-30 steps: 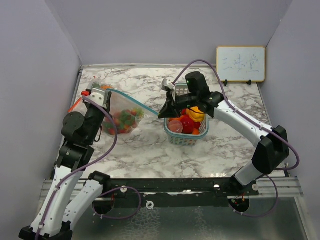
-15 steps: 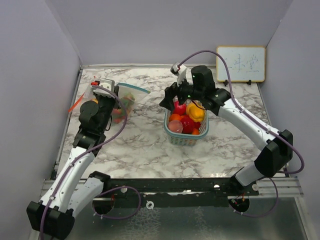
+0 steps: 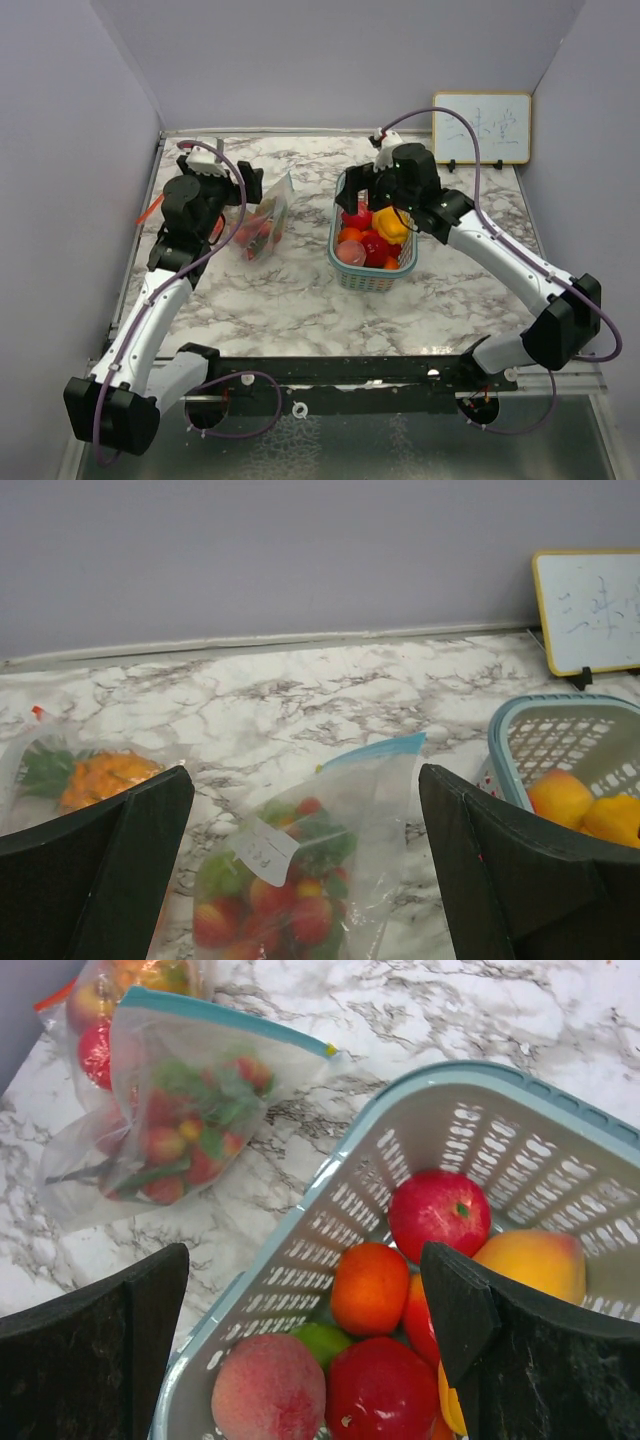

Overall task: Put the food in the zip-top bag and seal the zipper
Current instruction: Reset both arms

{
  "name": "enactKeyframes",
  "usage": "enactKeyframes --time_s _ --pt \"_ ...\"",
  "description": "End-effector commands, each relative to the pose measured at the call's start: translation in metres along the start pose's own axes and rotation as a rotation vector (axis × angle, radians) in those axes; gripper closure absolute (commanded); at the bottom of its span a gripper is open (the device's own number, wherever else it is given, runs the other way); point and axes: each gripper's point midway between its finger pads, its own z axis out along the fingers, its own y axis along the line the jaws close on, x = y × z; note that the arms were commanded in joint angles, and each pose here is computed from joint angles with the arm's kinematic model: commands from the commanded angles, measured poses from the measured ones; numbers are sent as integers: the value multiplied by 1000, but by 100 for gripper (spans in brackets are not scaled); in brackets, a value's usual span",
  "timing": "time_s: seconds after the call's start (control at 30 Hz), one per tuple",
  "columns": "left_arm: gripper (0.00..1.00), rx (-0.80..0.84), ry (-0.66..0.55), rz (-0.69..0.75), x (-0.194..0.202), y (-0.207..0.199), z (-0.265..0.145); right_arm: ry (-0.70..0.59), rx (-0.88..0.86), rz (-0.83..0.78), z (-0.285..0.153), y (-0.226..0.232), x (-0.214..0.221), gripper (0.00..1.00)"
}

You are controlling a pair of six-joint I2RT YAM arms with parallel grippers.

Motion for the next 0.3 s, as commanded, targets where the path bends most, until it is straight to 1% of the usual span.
enactKeyframes --time_s 0.0,0.1,0.27 --pt "1 127 55 -52 1 -24 -12 -72 97 38 -20 -16 -10 1" --pt "1 128 69 -61 2 -25 -17 -79 97 28 -23 -16 -8 1" --pt "1 144 76 -66 7 -27 -21 -44 118 19 -23 -21 -1 1"
